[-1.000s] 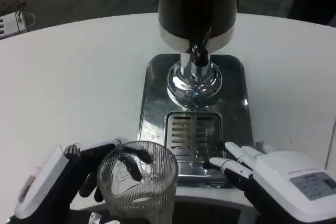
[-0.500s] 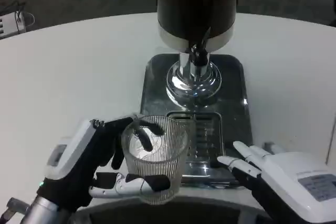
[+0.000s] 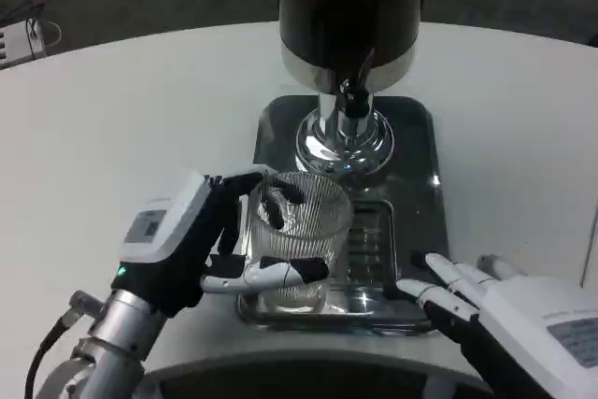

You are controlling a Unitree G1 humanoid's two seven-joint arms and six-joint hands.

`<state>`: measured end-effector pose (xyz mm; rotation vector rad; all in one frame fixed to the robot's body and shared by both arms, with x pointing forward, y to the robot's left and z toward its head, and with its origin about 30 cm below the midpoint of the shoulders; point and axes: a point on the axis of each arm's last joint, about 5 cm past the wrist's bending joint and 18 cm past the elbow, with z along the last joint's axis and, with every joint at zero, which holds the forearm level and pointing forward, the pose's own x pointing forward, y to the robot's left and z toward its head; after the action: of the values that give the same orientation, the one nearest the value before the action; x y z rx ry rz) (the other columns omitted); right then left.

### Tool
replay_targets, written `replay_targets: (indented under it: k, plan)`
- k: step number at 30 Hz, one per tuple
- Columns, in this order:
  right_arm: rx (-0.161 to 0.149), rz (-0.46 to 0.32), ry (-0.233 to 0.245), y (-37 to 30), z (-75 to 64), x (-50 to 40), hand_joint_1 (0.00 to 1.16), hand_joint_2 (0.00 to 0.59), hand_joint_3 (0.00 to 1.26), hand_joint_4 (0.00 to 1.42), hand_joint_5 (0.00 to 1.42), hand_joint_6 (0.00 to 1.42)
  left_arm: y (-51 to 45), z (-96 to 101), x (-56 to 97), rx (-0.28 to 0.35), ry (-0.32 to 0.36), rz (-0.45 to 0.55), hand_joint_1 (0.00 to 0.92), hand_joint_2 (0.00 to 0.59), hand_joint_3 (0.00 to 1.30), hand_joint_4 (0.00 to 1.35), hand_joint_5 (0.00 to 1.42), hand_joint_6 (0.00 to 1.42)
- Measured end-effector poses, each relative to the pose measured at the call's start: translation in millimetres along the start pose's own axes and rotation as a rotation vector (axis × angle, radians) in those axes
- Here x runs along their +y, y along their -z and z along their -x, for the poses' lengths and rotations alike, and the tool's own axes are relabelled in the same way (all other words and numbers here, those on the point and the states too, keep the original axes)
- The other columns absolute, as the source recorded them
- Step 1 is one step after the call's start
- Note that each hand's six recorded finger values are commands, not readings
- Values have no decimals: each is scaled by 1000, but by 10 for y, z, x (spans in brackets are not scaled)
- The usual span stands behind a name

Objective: Grasp the cup under the faucet to collect the drink, then remove the cup.

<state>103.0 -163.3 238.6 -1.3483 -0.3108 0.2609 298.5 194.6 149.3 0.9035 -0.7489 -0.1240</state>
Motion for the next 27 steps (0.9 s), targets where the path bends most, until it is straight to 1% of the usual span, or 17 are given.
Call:
replay_targets:
  k: [2, 5, 8, 11, 14, 19, 20, 21, 24, 25, 26, 27]
  plan:
    - [-7, -4, 2, 2, 6, 1, 634, 427, 178, 22, 74, 2, 10, -53, -28, 7, 9, -25, 451, 21, 994, 1074, 1253, 1424]
    - [-13, -7, 7, 11, 18, -2, 632, 431, 178, 22, 74, 2, 11, -109, -50, 9, 0, -39, 454, 27, 986, 1074, 1243, 1424]
    - [-10, -4, 8, 23, 35, -1, 629, 434, 178, 22, 75, 2, 7, -187, -63, 4, -3, -74, 458, 29, 968, 1037, 1229, 1422]
    - [-13, -9, 13, 33, 50, -1, 627, 436, 178, 22, 80, 2, -11, -242, -92, -4, 5, -92, 457, 34, 945, 1015, 1205, 1415]
    - [-14, -16, 15, 42, 70, 4, 626, 435, 178, 22, 83, 2, -30, -312, -111, -7, 7, -113, 455, 41, 898, 958, 1168, 1389]
    - [-6, -22, 14, 63, 106, 11, 629, 432, 178, 22, 85, 4, -55, -393, -123, -10, 13, -137, 447, 47, 842, 893, 1125, 1354]
    - [-4, -23, 12, 68, 117, 13, 629, 432, 178, 22, 85, 6, -61, -407, -126, -11, 13, -141, 446, 47, 825, 882, 1114, 1337]
    - [-3, -25, 10, 73, 126, 15, 630, 432, 178, 22, 85, 8, -66, -423, -126, -12, 15, -146, 434, 45, 797, 841, 1084, 1319]
    - [1, -30, 5, 88, 155, 21, 630, 432, 178, 22, 87, 11, -75, -446, -131, -9, 15, -149, 400, 45, 722, 773, 1025, 1251]
    - [3, -32, 5, 93, 163, 21, 631, 433, 178, 22, 89, 12, -76, -448, -133, -8, 16, -150, 361, 57, 674, 712, 987, 1187]
    - [4, -33, 6, 98, 170, 20, 631, 433, 178, 22, 91, 13, -75, -448, -135, -5, 18, -152, 324, 58, 645, 678, 961, 1160]
    - [5, -37, 6, 103, 177, 20, 631, 433, 178, 22, 93, 14, -74, -447, -137, -1, 22, -155, 272, 53, 593, 586, 855, 1040]
